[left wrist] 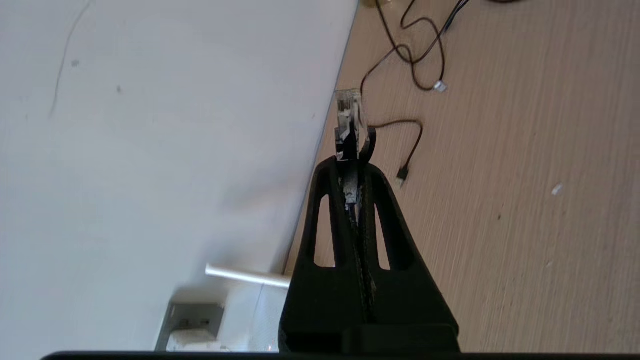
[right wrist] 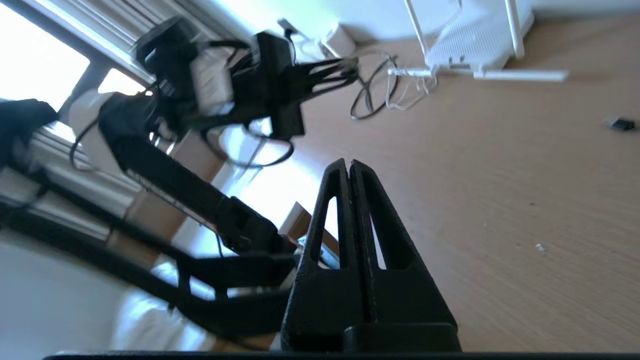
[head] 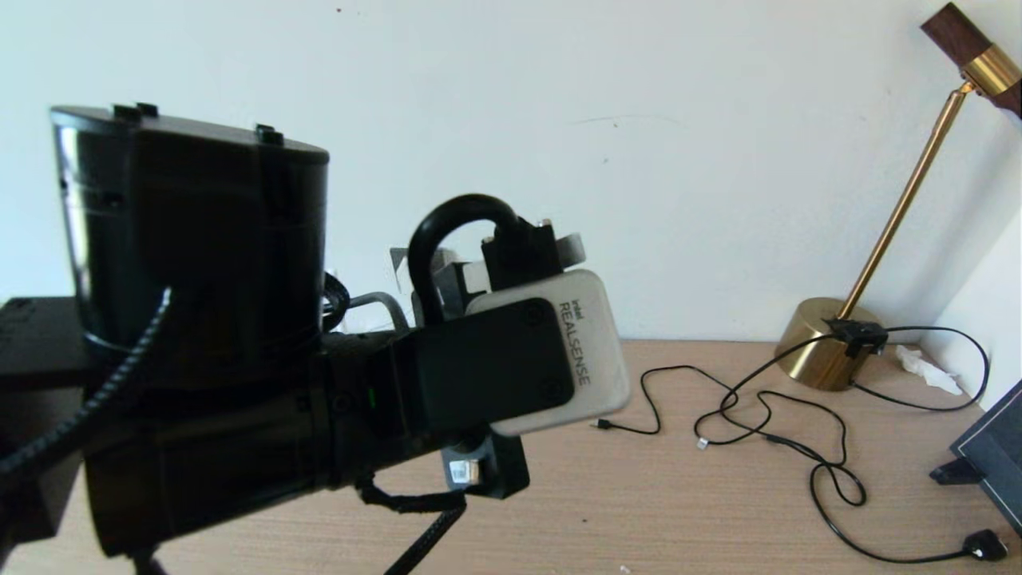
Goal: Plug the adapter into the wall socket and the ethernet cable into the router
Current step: Hand it to the other hand
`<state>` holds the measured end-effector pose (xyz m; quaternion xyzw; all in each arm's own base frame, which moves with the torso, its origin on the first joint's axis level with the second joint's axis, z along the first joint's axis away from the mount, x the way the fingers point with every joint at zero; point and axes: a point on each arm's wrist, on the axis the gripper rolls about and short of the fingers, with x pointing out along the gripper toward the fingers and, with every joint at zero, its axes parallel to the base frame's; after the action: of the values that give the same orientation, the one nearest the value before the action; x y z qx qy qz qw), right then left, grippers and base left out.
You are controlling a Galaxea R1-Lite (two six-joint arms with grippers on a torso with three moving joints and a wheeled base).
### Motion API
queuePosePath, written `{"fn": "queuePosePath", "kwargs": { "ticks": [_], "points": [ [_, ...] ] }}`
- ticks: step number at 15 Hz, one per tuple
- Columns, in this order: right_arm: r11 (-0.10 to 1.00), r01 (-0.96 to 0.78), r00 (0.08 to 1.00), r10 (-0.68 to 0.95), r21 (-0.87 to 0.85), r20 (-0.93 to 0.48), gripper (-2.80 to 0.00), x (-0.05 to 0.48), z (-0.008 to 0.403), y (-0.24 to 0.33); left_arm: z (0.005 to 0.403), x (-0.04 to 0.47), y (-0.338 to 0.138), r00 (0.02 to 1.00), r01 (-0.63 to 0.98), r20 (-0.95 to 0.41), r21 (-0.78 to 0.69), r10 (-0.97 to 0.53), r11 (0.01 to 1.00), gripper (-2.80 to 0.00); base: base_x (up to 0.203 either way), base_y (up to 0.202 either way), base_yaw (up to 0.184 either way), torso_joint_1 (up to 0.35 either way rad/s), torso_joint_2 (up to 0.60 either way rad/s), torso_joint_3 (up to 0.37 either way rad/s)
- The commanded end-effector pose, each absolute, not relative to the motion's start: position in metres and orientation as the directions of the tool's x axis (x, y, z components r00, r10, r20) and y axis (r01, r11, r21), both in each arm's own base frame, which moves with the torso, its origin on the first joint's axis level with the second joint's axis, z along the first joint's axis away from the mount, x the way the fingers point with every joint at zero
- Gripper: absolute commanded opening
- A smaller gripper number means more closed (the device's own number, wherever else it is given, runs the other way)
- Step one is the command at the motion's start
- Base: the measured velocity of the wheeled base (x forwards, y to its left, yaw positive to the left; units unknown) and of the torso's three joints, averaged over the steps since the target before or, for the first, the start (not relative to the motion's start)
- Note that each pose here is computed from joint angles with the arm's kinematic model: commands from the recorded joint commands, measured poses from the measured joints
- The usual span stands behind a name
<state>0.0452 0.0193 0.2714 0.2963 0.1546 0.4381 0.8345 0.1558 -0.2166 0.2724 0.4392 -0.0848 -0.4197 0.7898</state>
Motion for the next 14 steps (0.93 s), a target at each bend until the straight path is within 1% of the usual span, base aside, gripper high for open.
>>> {"fn": "queuePosePath", "kwargs": {
  "ticks": [1, 2, 4, 6, 8, 11, 14],
  "points": [
    [0.424, -0.538, 0.537, 0.839, 0.728, -0.092, -2.8, 0.1, 0.268, 0.023, 0.264, 0.159, -0.238, 0.606, 0.602, -0.256, 0.766, -0.753, 0.224, -2.8, 0.0, 0.0, 0.0, 0.0, 0.0, 0.0],
    [0.414, -0.534, 0.516, 0.85, 0.738, -0.104, 0.0, 0.115, 0.271, 0.025, 0.261, 0.161, -0.251, 0.592, 0.606, -0.259, 0.768, -0.763, 0.209, -2.8, 0.0, 0.0, 0.0, 0.0, 0.0, 0.0],
    [0.419, -0.533, 0.498, 0.858, 0.735, -0.128, 0.0, 0.136, 0.273, 0.035, 0.26, 0.161, -0.274, 0.565, 0.607, -0.249, 0.771, -0.787, 0.192, -2.8, 0.0, 0.0, 0.0, 0.0, 0.0, 0.0],
    [0.476, -0.558, 0.533, 0.833, 0.68, -0.146, 0.0, 0.15, 0.267, 0.044, 0.258, 0.158, -0.296, 0.537, 0.612, -0.25, 0.772, -0.806, 0.169, -2.8, 0.0, 0.0, 0.0, 0.0, 0.0, 0.0],
    [0.485, -0.576, 0.537, 0.832, 0.658, -0.143, 0.0, 0.153, 0.257, 0.048, 0.253, 0.153, -0.315, 0.514, 0.619, -0.261, 0.773, -0.817, 0.143, -2.8, 0.0, 0.0, 0.0, 0.0, 0.0, 0.0],
    [0.507, -0.561, 0.564, 0.813, 0.654, -0.147, 0.0, 0.153, 0.255, 0.047, 0.252, 0.152, -0.326, 0.523, 0.6, -0.264, 0.79, -0.811, 0.129, -2.8, 0.0, 0.0, 0.0, 0.0, 0.0, 0.0],
    [0.503, -0.574, 0.559, 0.818, 0.646, -0.14, 0.0, 0.152, 0.256, 0.048, 0.256, 0.152, -0.326, 0.524, 0.593, -0.295, 0.799, -0.799, 0.094, -2.8, 0.0, 0.0, 0.0, 0.0, 0.0, 0.0]
  ]
}}
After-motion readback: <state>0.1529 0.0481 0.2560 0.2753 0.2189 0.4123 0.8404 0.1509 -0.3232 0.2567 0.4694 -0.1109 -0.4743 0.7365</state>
